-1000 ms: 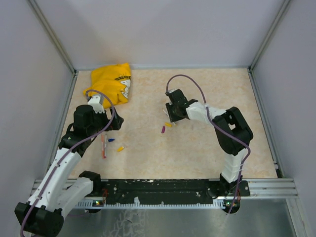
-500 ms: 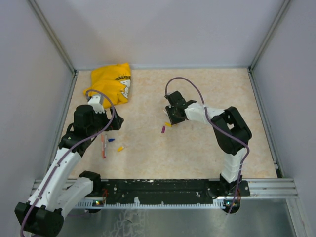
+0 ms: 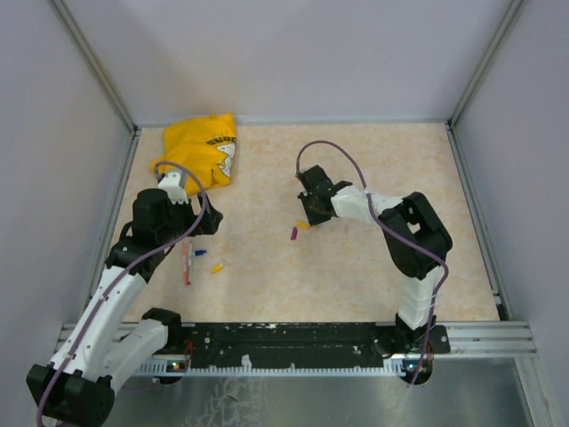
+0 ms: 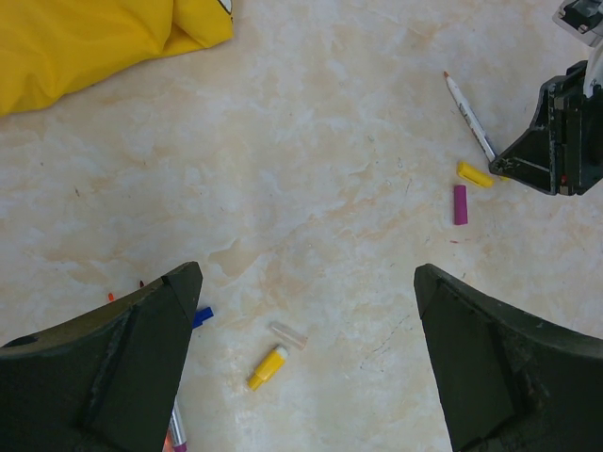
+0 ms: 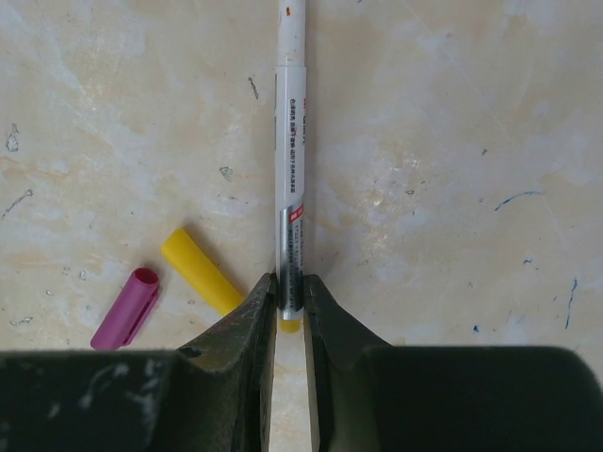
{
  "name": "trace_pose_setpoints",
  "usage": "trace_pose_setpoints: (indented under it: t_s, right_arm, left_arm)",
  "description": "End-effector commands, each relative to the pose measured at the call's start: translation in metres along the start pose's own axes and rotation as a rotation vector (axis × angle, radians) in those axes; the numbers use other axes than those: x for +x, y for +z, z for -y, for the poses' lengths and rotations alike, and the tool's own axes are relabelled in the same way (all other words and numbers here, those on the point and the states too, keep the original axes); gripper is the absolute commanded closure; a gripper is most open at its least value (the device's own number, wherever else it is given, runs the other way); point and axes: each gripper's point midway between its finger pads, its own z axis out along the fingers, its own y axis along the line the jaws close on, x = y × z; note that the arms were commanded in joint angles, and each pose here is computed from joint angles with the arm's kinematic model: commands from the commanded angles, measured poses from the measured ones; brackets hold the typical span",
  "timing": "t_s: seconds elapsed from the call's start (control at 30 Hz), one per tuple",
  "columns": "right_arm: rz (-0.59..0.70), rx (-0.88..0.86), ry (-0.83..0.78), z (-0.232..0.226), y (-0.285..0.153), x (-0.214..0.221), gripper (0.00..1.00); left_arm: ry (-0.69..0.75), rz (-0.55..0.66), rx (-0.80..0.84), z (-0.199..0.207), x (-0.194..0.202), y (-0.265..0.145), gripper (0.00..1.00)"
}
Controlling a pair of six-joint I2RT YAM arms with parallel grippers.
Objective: Insert the pens into the pen caps
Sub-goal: Pick up the pen from the center of the board.
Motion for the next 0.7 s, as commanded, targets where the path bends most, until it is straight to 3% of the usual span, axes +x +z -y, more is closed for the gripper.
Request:
trace_pose_setpoints:
  t_s: [0.0,0.17,0.33,0.67]
  right_arm:
    - [0.037,0.015,-0.002,0.001,-0.010,-0.009,0.86]
    - [0.111,0.039,0.019,0.007,-0.032,-0.022,0.88]
    - [0.237,-0.019,0.067,0.002,-0.069,-0.034,0.89]
    - [0.487,-0.347,0.289,-0.037,-0.153,-0.042,0.88]
  left_arm:
    - [-0.005,0.024,-0.010,-0.002,-0.006,-0.001,0.00]
    - [-0.026,0.044,-0.031,-0.005,-0.010,-0.004,0.01]
    - [-0.045,0.085,0.073,0.017,-0.025,-0.010,0.01]
    - [-0.215,0.145,0.379,0.079,-0.056,-0.029,0.01]
